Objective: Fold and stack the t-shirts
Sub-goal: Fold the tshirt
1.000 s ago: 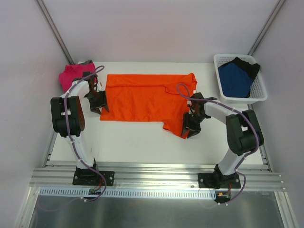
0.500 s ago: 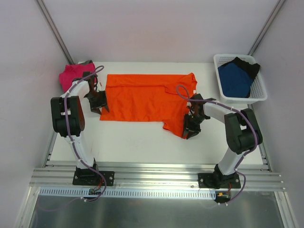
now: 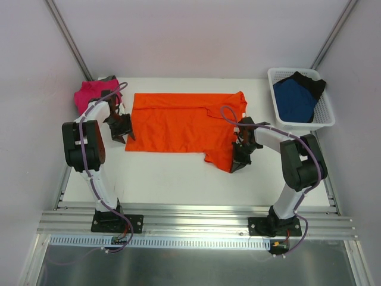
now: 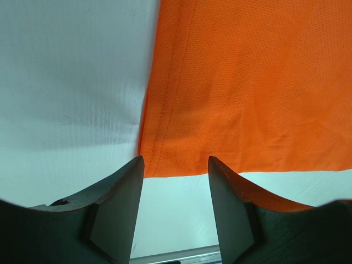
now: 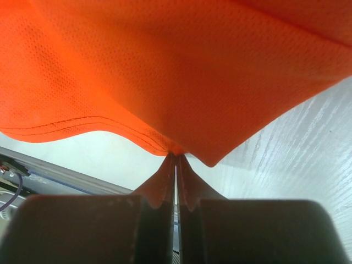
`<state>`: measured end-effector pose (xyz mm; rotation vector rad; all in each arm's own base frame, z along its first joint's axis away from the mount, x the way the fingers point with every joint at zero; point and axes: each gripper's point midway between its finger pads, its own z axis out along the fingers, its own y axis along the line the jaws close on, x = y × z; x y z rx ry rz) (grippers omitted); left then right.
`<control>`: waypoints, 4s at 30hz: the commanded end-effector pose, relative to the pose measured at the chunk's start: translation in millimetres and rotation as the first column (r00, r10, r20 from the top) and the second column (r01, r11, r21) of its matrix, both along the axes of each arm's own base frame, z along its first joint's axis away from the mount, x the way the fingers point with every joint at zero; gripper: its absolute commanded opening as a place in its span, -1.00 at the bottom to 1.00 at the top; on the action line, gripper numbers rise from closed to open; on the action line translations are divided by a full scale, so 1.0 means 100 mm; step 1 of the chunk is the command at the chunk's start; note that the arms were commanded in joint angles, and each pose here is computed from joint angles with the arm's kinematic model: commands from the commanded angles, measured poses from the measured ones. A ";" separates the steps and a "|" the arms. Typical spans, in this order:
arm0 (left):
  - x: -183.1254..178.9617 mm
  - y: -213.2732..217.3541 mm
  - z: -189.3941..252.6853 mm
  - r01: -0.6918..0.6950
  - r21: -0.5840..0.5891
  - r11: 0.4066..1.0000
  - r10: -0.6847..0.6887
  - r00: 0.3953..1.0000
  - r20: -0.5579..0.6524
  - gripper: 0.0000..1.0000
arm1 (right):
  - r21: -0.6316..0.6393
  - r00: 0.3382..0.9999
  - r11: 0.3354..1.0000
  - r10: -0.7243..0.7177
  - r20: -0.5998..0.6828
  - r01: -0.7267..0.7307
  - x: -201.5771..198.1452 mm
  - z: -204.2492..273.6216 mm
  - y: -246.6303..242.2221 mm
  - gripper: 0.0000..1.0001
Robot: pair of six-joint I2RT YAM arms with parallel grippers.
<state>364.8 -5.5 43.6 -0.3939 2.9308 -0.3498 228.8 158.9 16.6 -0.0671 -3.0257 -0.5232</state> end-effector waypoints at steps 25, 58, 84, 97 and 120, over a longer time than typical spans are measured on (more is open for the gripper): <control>-0.24 -0.01 0.03 -0.051 -0.033 0.998 0.050 0.998 -0.041 -0.90 | 0.005 0.995 1.000 -0.008 0.101 0.008 0.13 0.23 -0.03 -0.99; -0.50 0.05 -0.01 -0.074 -0.059 0.995 0.068 0.992 -0.109 -0.24 | 0.013 0.984 1.000 -0.027 0.178 0.025 0.27 0.38 -0.11 -0.99; -0.35 0.18 -0.10 -0.102 -0.042 0.994 0.096 0.989 -0.115 -1.00 | 0.022 0.983 0.999 -0.034 0.181 0.031 0.37 0.38 -0.10 -0.99; -0.36 0.17 0.15 -0.077 -0.055 0.995 0.075 0.996 -0.046 -1.00 | 0.063 0.955 0.995 -0.091 0.284 0.076 0.69 0.67 -0.16 -0.99; 0.06 0.02 0.52 -0.004 -0.133 0.991 0.016 0.996 0.088 -1.00 | 0.099 0.881 0.990 -0.137 0.453 0.103 1.14 1.18 -0.27 -0.99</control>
